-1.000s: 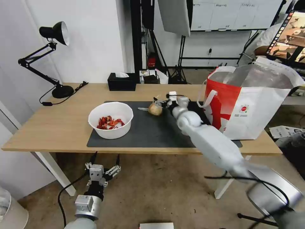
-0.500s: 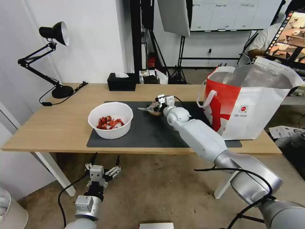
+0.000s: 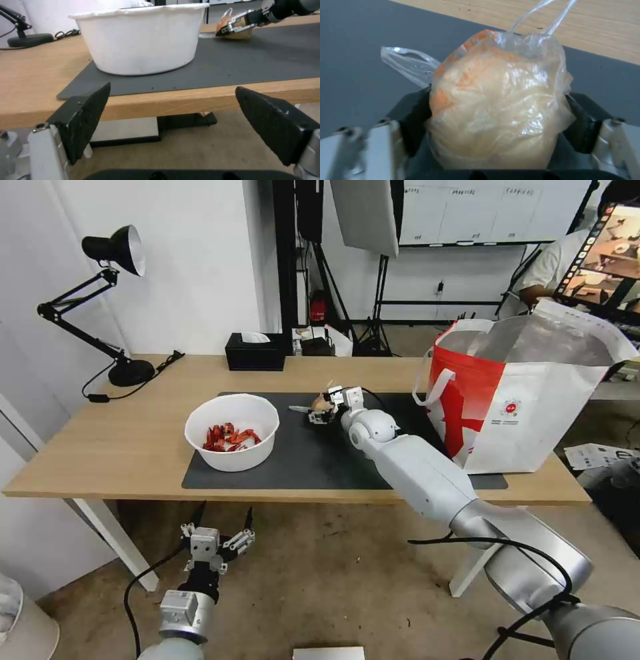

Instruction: Pick up the trash from the table and place it into the takeout bag.

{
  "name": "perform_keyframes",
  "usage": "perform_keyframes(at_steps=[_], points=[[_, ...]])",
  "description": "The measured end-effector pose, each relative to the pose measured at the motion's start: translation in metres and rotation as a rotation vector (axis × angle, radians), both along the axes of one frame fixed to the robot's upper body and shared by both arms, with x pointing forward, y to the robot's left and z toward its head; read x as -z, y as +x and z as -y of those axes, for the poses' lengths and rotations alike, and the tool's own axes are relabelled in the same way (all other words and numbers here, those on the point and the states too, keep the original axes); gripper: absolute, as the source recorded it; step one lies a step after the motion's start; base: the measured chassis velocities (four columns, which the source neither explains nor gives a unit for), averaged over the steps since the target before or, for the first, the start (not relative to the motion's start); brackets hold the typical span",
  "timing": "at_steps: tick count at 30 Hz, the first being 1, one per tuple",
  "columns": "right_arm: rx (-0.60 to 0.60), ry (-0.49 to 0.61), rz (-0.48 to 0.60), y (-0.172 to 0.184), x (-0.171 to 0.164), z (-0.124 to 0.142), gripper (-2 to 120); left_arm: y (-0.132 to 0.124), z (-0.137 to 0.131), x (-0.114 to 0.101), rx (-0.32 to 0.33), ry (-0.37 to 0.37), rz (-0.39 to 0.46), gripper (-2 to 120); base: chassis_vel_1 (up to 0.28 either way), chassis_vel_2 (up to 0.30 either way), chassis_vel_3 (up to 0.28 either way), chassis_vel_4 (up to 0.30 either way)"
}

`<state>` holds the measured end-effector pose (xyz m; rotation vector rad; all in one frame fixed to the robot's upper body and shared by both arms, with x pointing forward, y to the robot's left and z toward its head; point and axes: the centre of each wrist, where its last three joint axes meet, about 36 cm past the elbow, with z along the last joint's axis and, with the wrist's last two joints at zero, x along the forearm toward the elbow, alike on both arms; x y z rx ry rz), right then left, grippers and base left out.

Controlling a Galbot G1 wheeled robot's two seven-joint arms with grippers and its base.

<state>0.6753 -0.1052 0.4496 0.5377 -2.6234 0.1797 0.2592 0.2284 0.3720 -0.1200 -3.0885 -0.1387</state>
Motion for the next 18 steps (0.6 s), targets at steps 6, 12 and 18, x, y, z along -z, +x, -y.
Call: perform_keyframes(at_steps=[6,12,18], points=[[-0.001,0.002,0.002,-0.001,-0.002,0.002,56,0.0,0.001,0.001,0.001,-0.002,-0.002,100,0.0,0.0,0.0,0.0],[-0.003,0.016,0.033,-0.004,-0.003,0.006,35,0.0,0.001,0.0,0.0,-0.002,0.0,100,0.0,0.0,0.0,0.0],[0.015,0.016,0.153,-0.036,-0.026,0.021,14,0.0,0.0,-0.005,0.001,-0.001,0.015,100,0.0,0.0,0.0,0.0]])
